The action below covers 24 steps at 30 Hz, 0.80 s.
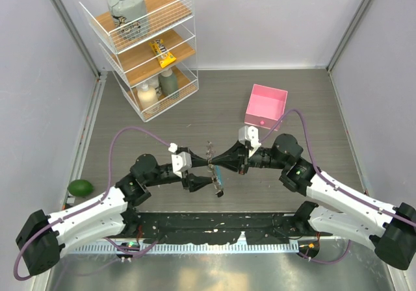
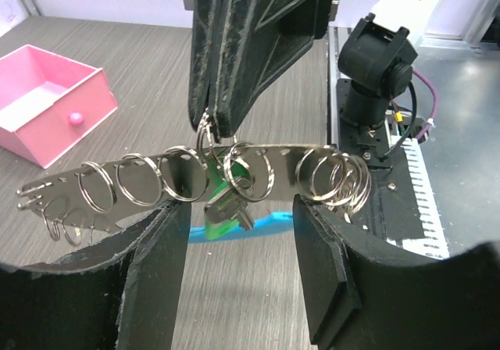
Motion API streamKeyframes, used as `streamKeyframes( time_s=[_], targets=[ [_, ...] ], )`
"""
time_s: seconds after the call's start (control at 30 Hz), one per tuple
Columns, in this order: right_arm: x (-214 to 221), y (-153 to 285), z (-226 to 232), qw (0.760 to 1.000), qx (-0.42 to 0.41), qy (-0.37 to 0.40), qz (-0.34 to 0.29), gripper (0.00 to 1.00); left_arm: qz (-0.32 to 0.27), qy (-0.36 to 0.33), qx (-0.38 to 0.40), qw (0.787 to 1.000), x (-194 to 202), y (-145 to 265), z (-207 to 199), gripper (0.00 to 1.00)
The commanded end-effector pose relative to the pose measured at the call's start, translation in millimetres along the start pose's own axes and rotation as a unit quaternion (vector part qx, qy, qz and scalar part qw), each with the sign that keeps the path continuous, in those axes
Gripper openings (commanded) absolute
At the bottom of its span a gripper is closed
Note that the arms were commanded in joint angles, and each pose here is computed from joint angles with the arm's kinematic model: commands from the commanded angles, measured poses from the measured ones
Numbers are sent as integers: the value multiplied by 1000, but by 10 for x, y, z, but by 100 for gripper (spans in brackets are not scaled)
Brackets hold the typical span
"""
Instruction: Remove the keys from the keyring
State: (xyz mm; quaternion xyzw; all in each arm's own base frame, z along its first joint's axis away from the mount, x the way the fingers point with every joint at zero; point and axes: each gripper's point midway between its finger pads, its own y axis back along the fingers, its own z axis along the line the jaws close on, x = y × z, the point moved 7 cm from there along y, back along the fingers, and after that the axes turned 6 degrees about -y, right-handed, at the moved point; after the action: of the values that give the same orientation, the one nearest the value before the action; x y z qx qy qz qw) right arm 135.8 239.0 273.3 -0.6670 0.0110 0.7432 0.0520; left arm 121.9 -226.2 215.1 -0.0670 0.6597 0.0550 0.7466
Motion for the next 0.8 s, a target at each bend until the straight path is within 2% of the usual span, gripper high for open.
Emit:
streamKeyframes(
  time_s=[0.0,0.07,0.13,0.43,0.77],
  targets=[
    [-273,-31,12,998,-8,37,-45,5,-64,-27,24,997,-358,-45,-22,58],
    [-270,-31,14,998,-10,37,-44,5,-65,-27,23,997,-365,-35,-26,55],
    [-274,-29,16,998,-10,37,-45,5,-64,-28,17,997,-358,-31,-15,48],
    [-304,-5,56,998,-18,41,-49,5,-38,-19,2,999,-324,-37,26,1],
    [-246,59,76,998,-10,41,-42,5,8,-18,-37,999,-294,153,27,0]
  ],
)
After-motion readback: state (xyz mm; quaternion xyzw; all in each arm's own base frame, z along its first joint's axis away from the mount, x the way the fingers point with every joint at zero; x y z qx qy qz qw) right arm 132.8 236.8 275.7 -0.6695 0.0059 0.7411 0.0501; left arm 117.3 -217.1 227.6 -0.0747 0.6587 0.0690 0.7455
